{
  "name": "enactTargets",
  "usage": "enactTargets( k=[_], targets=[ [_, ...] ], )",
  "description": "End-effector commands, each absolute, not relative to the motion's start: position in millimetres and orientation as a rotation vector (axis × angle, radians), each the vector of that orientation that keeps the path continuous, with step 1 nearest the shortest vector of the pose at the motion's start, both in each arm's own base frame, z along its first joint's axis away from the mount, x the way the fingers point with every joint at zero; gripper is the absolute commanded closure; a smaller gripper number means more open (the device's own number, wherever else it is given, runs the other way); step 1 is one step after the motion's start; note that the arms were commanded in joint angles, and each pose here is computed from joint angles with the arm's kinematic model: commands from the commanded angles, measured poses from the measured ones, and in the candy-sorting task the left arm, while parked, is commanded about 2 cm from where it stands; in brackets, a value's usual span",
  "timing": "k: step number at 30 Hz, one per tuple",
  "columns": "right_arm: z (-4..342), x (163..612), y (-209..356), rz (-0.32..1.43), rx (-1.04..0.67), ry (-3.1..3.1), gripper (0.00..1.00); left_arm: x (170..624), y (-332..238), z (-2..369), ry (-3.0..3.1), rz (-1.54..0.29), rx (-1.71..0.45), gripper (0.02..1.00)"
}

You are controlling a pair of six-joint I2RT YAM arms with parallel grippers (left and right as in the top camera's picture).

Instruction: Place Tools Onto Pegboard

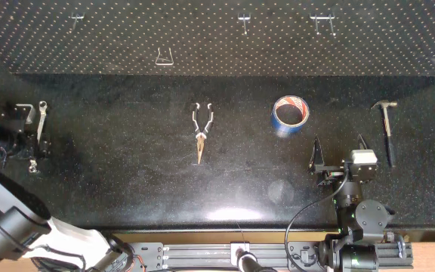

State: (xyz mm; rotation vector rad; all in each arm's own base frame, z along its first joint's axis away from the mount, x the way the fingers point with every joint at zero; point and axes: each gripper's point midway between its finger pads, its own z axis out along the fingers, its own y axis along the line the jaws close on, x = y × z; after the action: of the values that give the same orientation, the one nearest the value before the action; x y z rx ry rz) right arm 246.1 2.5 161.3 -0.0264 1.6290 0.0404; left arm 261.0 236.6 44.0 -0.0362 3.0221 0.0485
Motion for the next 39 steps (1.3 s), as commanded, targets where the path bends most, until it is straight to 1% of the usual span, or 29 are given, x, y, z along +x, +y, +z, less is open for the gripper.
enactTargets(
  k=[1,4,8,12,13,14,15,22,23,24,25,27,29,31,32,33,34,35,37,39],
  targets=[
    [160,246,4,0.044,-0.035,1.628,0.025,270,234,27,3.019,-0.028,-0.078,0.018],
    [160,246,4,0.044,-0.035,1.628,0.025,281,240,25,3.013,-0.023,-0.094,0.018],
    [160,246,4,0.044,-0.035,1.628,0.025,276,235,7,3.057,-0.083,-0.101,0.023],
    [160,246,4,0.044,-0.035,1.628,0.025,271,239,5,3.086,-0.043,-0.096,0.031],
    [160,246,4,0.044,-0.035,1.628,0.027,271,239,5,3.086,-0.043,-0.096,0.117],
    [160,246,4,0.044,-0.035,1.628,0.025,271,239,5,3.086,-0.044,-0.096,0.654],
    [160,246,4,0.044,-0.035,1.628,0.025,271,239,5,3.086,-0.044,-0.096,0.989],
    [160,246,4,0.044,-0.035,1.628,0.025,270,237,6,3.082,-0.056,-0.104,0.989],
    [160,246,4,0.044,-0.035,1.628,0.025,273,238,24,3.047,-0.015,-0.171,0.989],
    [160,246,4,0.044,-0.035,1.628,0.025,278,235,54,2.988,0.048,-0.206,0.989],
    [160,246,4,0.044,-0.035,1.628,0.025,285,230,87,2.915,0.121,-0.205,0.989],
    [160,246,4,0.044,-0.034,1.628,0.025,279,203,125,2.819,0.204,-0.136,0.989],
    [160,246,4,0.044,-0.035,1.628,0.025,265,179,141,2.72,0.255,-0.179,0.989],
    [160,246,4,0.044,-0.034,1.628,0.027,243,140,152,2.578,0.283,-0.201,0.989],
    [160,246,4,0.044,-0.035,1.628,0.025,240,114,160,2.452,0.276,-0.196,0.991],
    [160,246,4,0.044,-0.035,1.628,0.025,243,93,170,2.322,0.228,-0.224,0.991],
    [160,246,4,0.044,-0.035,1.628,0.025,250,68,189,2.139,0.143,-0.237,0.989],
    [160,246,4,0.044,-0.035,1.628,0.025,259,56,201,2.055,0.118,-0.181,0.989],
    [160,246,4,0.044,-0.035,1.628,0.025,277,52,216,1.979,0.11,-0.14,0.991],
    [160,246,4,0.044,-0.034,1.628,0.025,300,54,221,1.938,0.111,-0.128,0.987]
  ],
)
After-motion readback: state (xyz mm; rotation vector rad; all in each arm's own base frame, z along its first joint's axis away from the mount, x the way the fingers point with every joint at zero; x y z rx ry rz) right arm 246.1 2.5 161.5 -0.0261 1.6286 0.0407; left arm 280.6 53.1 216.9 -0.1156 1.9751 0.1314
